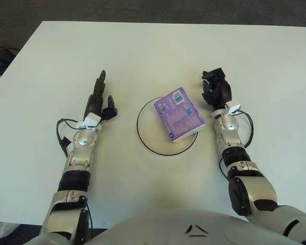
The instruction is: Put the tissue paper into the plate.
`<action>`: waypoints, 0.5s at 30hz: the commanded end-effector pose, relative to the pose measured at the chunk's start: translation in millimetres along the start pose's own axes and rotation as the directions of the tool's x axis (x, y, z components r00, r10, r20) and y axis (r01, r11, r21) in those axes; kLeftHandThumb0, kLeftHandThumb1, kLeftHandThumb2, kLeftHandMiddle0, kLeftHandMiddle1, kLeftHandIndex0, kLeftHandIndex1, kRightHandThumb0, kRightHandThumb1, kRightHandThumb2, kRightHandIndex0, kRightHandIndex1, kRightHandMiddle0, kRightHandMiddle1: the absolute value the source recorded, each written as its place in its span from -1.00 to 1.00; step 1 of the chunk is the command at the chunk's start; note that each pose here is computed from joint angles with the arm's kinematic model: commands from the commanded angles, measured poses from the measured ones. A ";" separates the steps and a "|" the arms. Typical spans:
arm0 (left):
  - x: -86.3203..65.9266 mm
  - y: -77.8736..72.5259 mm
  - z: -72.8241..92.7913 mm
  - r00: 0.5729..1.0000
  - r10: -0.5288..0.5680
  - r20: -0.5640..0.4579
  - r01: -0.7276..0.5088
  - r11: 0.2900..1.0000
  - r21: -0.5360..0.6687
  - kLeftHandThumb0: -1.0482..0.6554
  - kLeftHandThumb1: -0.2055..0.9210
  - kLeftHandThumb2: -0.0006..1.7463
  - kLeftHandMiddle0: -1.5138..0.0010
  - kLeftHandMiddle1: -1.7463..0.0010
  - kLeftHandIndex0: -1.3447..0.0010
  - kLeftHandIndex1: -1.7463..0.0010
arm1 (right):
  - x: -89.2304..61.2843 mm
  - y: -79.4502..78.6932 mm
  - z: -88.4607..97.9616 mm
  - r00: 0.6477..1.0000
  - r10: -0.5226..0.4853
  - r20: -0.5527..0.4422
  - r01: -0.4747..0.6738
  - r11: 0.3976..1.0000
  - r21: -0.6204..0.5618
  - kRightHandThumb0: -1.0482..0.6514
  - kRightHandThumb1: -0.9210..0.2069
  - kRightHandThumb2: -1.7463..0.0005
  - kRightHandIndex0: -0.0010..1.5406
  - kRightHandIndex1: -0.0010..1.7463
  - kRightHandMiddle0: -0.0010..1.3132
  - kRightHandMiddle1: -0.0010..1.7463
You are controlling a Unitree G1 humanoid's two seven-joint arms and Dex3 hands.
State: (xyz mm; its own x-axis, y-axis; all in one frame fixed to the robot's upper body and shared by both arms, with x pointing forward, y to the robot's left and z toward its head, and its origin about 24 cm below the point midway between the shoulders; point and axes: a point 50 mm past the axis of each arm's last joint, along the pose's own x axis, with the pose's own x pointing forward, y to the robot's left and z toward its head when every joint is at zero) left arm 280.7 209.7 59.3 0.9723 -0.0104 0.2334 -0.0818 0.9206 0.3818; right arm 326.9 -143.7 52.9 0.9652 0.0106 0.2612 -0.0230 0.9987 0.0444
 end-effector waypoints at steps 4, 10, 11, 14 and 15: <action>-28.8 -14.7 -39.1 0.973 -0.037 -0.226 0.034 0.999 -0.016 -0.91 1.00 0.34 0.98 0.99 0.99 0.97 | -89.9 -4.2 -79.6 0.911 -0.051 -0.410 0.054 0.999 -0.003 -0.18 -1.00 0.40 -0.60 -0.27 -0.71 1.00; -29.8 -15.5 -39.1 0.970 -0.013 -0.244 0.001 0.999 -0.051 -0.90 1.00 0.33 0.97 0.99 0.98 0.94 | -90.3 -4.2 -79.3 0.911 -0.051 -0.410 0.056 0.998 0.000 -0.18 -1.00 0.40 -0.59 -0.27 -0.71 1.00; -30.0 -15.8 -39.1 0.969 -0.009 -0.248 -0.006 0.998 -0.060 -0.89 1.00 0.32 0.97 0.99 0.99 0.93 | -90.4 -4.3 -79.2 0.910 -0.051 -0.410 0.057 0.998 0.000 -0.18 -1.00 0.40 -0.59 -0.27 -0.71 1.00; -31.1 -16.5 -38.8 0.968 0.004 -0.252 -0.024 0.997 -0.077 -0.88 1.00 0.32 0.96 0.99 1.00 0.91 | -90.5 -4.5 -79.0 0.911 -0.052 -0.410 0.058 0.998 0.002 -0.18 -1.00 0.40 -0.60 -0.27 -0.71 1.00; -31.4 -16.8 -38.6 0.967 0.008 -0.253 -0.030 0.996 -0.082 -0.88 1.00 0.32 0.96 0.99 1.00 0.90 | -90.6 -4.6 -78.9 0.911 -0.052 -0.409 0.058 0.998 0.003 -0.18 -1.00 0.40 -0.60 -0.27 -0.71 1.00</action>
State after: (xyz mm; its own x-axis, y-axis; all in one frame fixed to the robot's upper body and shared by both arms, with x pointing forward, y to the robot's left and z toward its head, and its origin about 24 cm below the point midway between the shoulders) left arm 281.1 207.9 59.0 0.9706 0.0297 0.2390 -0.1127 0.9329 0.3419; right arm 324.6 -143.3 52.4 0.9655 0.0086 0.2601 -0.0207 0.9988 0.0439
